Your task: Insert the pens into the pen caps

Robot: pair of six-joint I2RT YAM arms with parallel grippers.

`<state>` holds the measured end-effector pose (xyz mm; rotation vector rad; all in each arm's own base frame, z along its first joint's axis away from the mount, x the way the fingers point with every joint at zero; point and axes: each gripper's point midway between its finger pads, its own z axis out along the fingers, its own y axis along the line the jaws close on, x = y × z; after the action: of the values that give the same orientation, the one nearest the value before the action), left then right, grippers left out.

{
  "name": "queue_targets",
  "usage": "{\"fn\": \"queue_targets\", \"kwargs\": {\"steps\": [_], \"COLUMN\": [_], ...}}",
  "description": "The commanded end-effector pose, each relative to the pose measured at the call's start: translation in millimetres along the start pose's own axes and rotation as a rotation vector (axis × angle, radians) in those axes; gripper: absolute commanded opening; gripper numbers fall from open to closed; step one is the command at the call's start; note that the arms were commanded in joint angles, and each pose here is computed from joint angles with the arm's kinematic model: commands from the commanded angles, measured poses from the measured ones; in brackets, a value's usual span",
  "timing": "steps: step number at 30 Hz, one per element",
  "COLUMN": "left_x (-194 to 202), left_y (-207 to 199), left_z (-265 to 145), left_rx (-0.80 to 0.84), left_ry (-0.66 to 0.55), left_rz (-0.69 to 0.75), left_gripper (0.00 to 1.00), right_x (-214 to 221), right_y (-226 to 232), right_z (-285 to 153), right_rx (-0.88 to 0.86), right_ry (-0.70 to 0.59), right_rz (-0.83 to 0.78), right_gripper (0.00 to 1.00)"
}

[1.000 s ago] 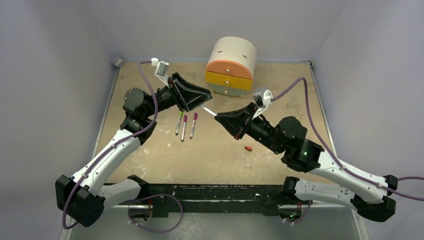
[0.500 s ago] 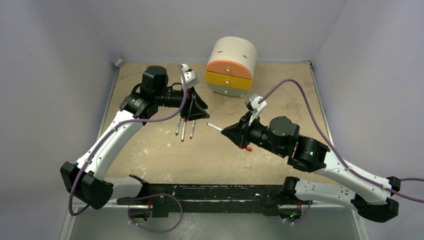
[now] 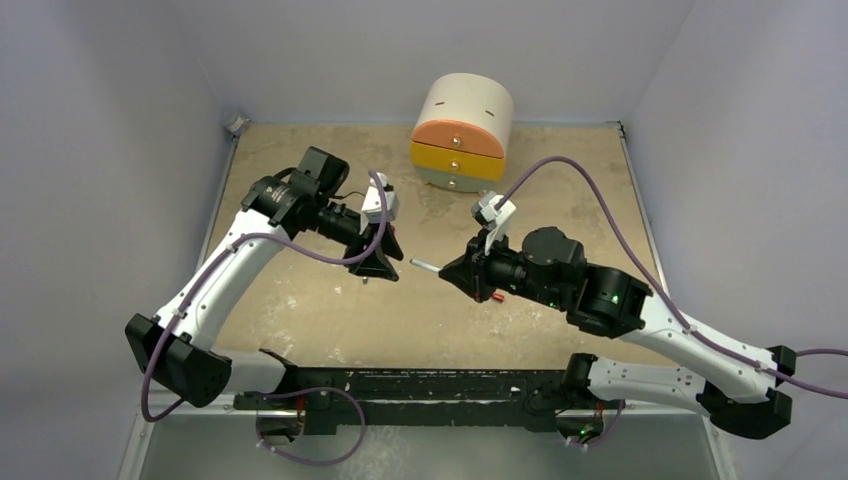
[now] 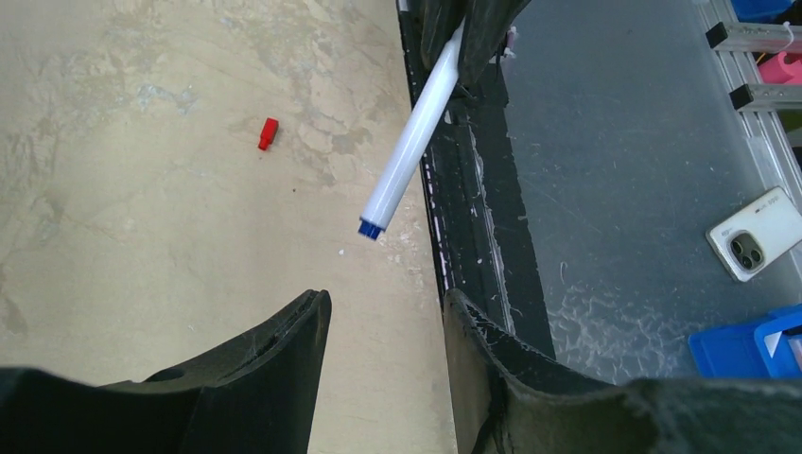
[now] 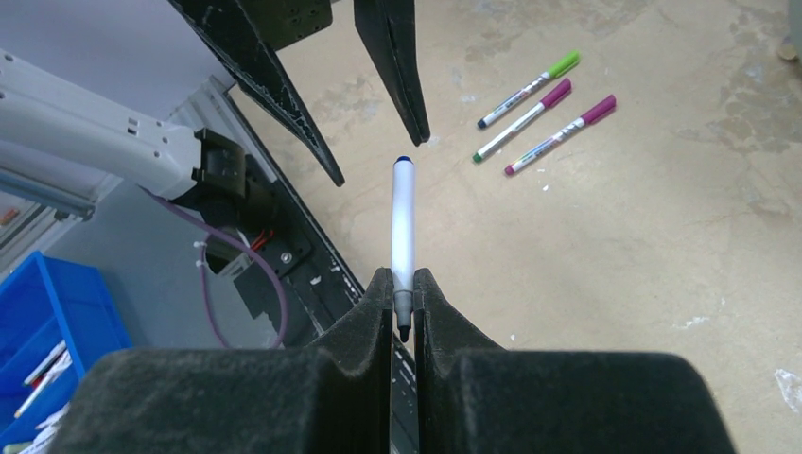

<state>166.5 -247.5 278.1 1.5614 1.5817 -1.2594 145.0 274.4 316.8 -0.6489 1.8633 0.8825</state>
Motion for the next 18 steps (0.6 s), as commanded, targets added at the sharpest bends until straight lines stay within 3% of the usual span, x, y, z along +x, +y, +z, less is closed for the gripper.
{"fn": "queue_targets", "kwargs": {"steps": [1, 10, 18], "left_x": [-24, -20, -12], "left_y": [-17, -5, -4], "left_z": [-2, 9, 13], "left_rx": [0.035, 0.022, -0.007], "left_ry": [-0.061, -0.05, -0.019], "left_rz": [0.111, 0.053, 0.01], "left_gripper": [0.47, 0.46, 0.38], "right_x": [-12, -6, -25], "right_y": [16, 28, 26], "right_z": [2, 29, 37], "right_rx": [-0.08, -0.136, -0.115], "right_ry": [-0.026, -0.001, -0.056], "right_rz": [-0.021, -0.046, -0.079], "right_gripper": [0.0, 0.0, 0.0]}}
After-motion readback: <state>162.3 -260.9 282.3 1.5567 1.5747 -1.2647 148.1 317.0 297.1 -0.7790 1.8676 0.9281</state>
